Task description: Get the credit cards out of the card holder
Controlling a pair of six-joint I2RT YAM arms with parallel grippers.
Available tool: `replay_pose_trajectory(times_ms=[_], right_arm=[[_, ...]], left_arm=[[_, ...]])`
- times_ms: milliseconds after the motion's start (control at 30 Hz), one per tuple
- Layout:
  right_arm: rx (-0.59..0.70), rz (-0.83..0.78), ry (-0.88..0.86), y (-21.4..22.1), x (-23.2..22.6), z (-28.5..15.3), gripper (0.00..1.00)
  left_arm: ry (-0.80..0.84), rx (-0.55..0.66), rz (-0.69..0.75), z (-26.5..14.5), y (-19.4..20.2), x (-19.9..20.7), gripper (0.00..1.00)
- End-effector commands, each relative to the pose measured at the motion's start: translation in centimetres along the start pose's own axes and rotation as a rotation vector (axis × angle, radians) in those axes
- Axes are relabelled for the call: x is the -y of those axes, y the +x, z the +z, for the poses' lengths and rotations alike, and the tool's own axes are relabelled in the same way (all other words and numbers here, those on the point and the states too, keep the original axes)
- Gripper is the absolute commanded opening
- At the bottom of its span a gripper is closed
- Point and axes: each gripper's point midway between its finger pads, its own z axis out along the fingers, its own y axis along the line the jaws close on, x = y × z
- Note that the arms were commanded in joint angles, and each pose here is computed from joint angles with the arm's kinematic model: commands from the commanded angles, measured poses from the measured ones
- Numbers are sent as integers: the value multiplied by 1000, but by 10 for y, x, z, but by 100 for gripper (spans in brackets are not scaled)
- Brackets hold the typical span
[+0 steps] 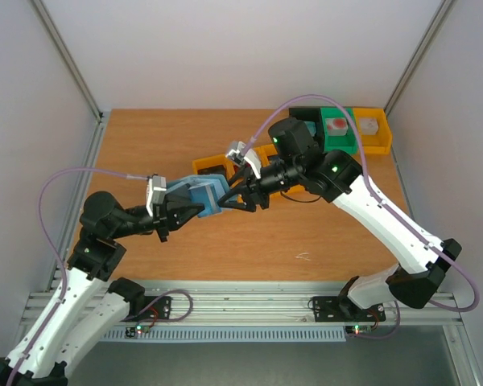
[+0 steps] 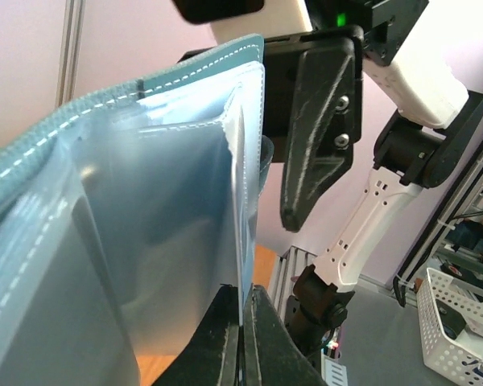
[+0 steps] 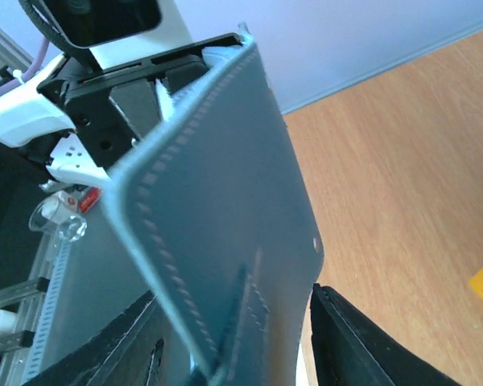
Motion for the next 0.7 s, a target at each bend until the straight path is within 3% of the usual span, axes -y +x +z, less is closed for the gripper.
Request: replay_pose_trajectory(times_ms=[0, 133, 267, 300, 400, 467, 667], right_arm=[[35, 25, -57, -5, -7, -1, 48], [33, 50, -94, -6, -6, 5, 38], [46, 30, -101, -12, -8, 5, 5], [49, 23, -101, -12, -8, 4, 2], [57, 11, -90, -12, -9, -2, 1], [59, 15, -95, -12, -9, -7, 1], [46, 8, -106, -13, -14, -13, 1]], left_arm=[[-1, 54, 42, -3, -12, 4, 0], [27, 48, 45, 0, -13, 5, 0], [31, 44, 40, 1, -14, 5, 0], [31, 43, 39, 1, -14, 5, 0], [24, 37, 35, -1, -13, 7, 2], [-4, 38, 30, -3, -12, 4, 13], [-8, 27, 37, -7, -10, 7, 13]])
